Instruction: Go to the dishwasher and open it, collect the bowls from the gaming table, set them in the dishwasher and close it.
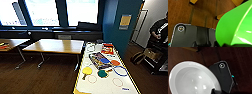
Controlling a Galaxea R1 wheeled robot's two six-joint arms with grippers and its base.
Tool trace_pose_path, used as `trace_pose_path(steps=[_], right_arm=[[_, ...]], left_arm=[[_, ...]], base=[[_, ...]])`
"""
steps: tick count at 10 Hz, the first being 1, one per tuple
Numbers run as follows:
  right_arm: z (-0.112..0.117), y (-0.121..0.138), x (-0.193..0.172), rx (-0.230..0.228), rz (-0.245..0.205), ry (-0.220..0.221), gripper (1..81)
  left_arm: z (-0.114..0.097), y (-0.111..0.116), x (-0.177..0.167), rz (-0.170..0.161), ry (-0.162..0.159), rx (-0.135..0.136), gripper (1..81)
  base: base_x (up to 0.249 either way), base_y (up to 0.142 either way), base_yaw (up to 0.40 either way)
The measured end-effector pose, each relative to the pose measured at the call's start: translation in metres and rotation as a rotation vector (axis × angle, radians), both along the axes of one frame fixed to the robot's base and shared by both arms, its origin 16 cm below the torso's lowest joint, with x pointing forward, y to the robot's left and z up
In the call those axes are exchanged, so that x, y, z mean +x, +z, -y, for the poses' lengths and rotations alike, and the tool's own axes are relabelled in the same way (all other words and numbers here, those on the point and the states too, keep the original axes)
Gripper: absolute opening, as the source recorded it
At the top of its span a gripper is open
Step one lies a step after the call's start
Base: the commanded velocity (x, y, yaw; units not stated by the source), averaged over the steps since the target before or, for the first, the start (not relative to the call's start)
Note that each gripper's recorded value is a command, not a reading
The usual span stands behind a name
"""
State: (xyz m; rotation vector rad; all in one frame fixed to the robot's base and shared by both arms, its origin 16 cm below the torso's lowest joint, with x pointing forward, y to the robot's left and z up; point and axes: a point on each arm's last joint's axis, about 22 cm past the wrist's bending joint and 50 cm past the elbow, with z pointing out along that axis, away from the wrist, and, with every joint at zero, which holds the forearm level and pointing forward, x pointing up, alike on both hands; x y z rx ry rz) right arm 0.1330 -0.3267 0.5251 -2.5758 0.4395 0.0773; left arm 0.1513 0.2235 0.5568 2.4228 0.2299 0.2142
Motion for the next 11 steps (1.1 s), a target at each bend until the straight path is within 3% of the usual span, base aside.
trace_pose_path(steps=[5,8,11], right_arm=[[-0.006,-0.017,-0.016,-0.019,-0.014,0.015,1.0],[-0.015,-0.029,-0.021,-0.031,-0.017,0.022,1.0],[-0.007,-0.046,-0.027,-0.083,-0.019,0.032,1.0]], left_arm=[[0.008,-0.004,-0.012,-0.002,-0.017,-0.003,1.0],[0.006,-0.015,-0.023,-0.016,-0.019,0.018,1.0],[0.016,-0.02,-0.026,-0.008,-0.032,0.016,1.0]], base=[[-0.129,0.0,0.0],[-0.132,0.0,0.0],[-0.131,0.0,0.0]])
